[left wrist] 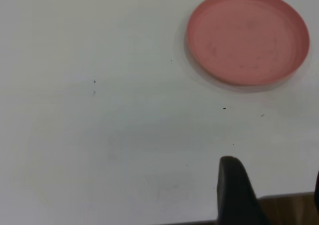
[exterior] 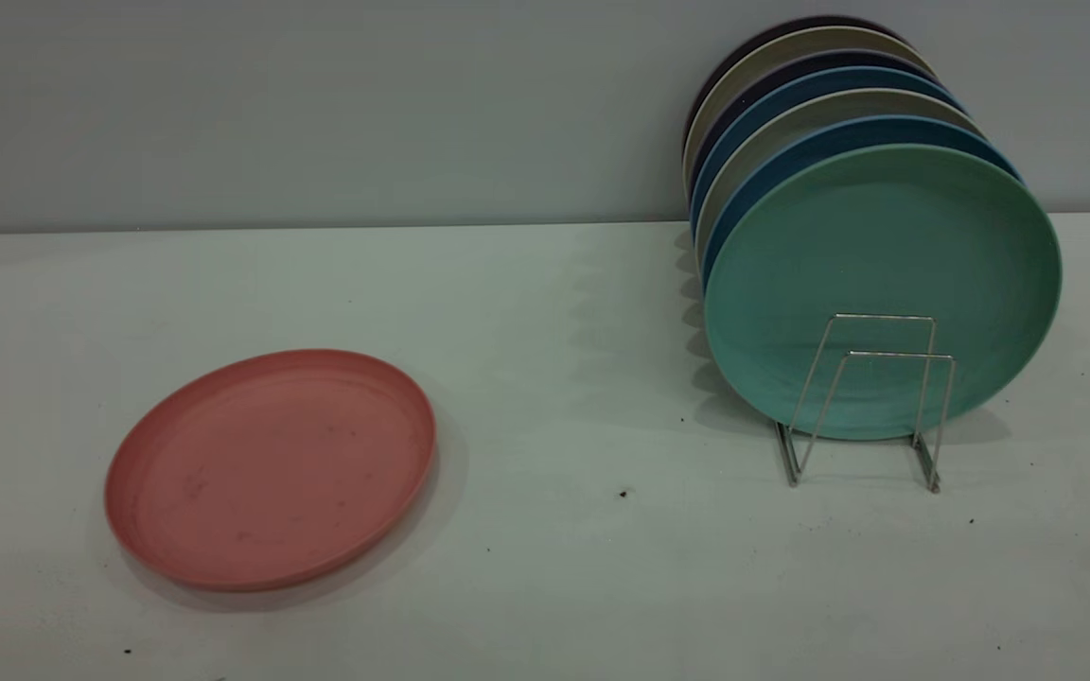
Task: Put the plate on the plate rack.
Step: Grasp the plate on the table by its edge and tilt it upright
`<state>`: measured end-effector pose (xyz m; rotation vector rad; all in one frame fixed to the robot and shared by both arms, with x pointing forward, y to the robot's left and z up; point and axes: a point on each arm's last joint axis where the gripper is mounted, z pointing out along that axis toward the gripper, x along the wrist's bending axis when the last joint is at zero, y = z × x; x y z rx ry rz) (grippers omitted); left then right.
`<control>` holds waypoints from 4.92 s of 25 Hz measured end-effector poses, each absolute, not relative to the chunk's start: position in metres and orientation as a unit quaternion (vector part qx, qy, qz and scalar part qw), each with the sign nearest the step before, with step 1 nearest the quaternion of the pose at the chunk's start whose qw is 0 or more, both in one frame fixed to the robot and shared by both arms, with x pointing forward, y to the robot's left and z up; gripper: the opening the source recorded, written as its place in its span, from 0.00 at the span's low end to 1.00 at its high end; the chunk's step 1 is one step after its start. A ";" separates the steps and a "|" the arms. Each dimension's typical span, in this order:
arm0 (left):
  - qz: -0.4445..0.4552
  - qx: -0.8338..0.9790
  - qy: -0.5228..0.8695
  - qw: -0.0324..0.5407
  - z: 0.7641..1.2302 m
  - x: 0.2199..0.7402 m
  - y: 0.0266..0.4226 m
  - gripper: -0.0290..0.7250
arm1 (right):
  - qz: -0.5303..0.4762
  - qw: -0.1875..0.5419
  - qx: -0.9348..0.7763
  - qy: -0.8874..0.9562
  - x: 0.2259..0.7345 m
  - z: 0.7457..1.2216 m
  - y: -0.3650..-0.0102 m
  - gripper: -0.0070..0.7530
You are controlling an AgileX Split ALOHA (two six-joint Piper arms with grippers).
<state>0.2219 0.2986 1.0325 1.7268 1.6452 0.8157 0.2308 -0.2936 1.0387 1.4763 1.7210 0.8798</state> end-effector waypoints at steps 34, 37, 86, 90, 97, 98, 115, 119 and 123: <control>0.308 0.652 0.622 0.306 1.032 0.222 0.299 0.60 | 0.339 0.347 0.569 0.664 0.231 1.039 -0.294 0.53; 0.308 0.652 0.622 0.306 1.032 0.222 0.299 0.60 | 0.339 0.347 0.569 0.664 0.231 1.039 -0.294 0.53; 0.085 0.630 0.744 0.205 0.996 0.390 0.291 0.60 | 0.321 0.189 0.558 0.741 0.349 1.038 -0.275 0.53; 0.054 0.629 0.749 0.201 0.980 0.407 0.288 0.60 | 0.324 0.186 0.556 0.743 0.350 1.038 -0.274 0.53; 0.016 0.620 0.761 0.189 0.940 0.438 0.285 0.60 | 0.327 0.186 0.554 0.743 0.351 1.038 -0.273 0.53; 0.019 0.618 0.763 0.190 0.935 0.444 0.285 0.60 | 0.328 0.186 0.554 0.742 0.351 1.038 -0.273 0.53; -0.050 0.609 0.768 0.195 0.853 0.544 0.284 0.60 | 0.368 0.147 0.526 0.753 0.362 1.037 -0.263 0.53; -0.052 0.587 0.784 0.194 0.846 0.551 0.302 0.60 | 0.366 0.111 0.529 0.757 0.376 1.028 -0.259 0.53; -0.065 0.577 0.791 0.192 0.839 0.551 0.318 0.60 | 0.378 0.081 0.528 0.756 0.386 1.022 -0.255 0.53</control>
